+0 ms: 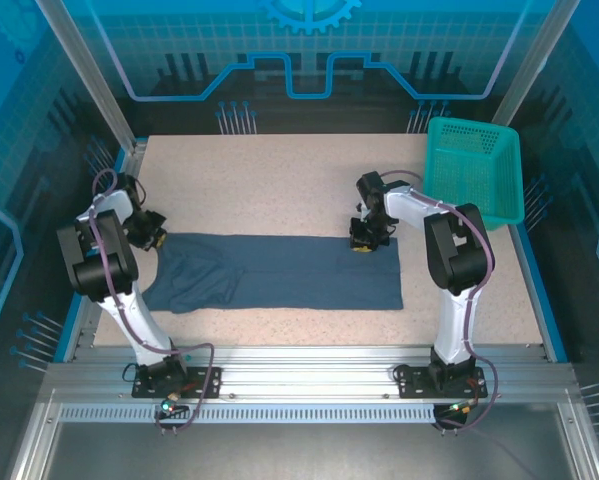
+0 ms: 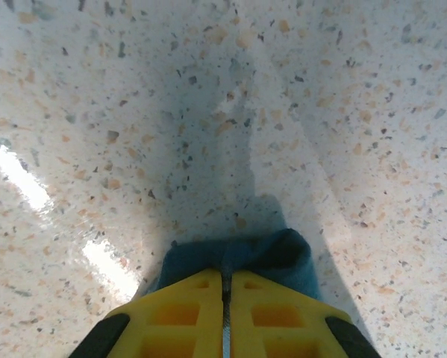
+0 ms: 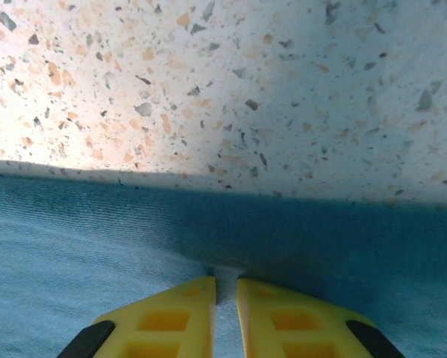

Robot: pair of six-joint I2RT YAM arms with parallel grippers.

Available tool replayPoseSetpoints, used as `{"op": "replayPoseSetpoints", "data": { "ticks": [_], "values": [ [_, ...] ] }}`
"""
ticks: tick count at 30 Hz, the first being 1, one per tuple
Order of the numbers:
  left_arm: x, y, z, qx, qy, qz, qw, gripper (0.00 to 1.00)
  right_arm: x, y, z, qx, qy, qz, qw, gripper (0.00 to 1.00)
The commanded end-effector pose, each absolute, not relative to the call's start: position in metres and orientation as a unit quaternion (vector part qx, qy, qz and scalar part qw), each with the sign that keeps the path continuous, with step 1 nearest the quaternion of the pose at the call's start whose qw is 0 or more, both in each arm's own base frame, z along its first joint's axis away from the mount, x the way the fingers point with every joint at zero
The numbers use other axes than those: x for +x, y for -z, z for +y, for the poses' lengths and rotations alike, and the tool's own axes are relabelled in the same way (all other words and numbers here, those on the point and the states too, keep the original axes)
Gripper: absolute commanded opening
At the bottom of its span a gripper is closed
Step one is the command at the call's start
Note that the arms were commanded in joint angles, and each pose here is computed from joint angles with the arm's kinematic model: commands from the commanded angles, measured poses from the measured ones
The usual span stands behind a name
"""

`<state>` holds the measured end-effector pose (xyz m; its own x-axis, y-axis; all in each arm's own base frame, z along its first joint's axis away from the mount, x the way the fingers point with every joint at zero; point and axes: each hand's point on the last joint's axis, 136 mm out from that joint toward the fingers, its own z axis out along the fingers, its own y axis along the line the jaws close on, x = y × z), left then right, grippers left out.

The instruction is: Fold and stack the t-shirts

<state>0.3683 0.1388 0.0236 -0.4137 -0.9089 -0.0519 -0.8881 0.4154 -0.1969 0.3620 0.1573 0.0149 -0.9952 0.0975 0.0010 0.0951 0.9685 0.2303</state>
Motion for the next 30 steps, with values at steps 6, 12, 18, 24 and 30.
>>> {"op": "replayPoseSetpoints", "data": {
  "ticks": [6,12,18,24,30],
  "values": [
    [0.348,-0.062,0.143,-0.525,0.051,0.842,0.111,0.07,0.35,-0.002,0.144,0.06,-0.073,0.995,-0.026,0.18],
    [0.337,-0.048,0.142,-0.526,0.036,0.846,0.083,0.08,0.351,-0.002,0.144,0.059,-0.068,0.996,-0.028,0.2],
    [0.345,-0.042,0.146,-0.516,0.022,0.854,0.065,0.42,0.36,-0.021,0.15,0.041,-0.073,0.996,0.004,0.24],
    [0.348,-0.094,0.106,-0.467,0.014,0.876,0.121,0.49,0.356,-0.056,0.152,0.034,-0.067,0.996,0.048,0.24],
    [0.331,-0.07,0.024,-0.468,0.099,0.876,0.066,0.41,0.333,-0.049,0.194,0.009,-0.098,0.995,0.017,0.24]
  ]
}}
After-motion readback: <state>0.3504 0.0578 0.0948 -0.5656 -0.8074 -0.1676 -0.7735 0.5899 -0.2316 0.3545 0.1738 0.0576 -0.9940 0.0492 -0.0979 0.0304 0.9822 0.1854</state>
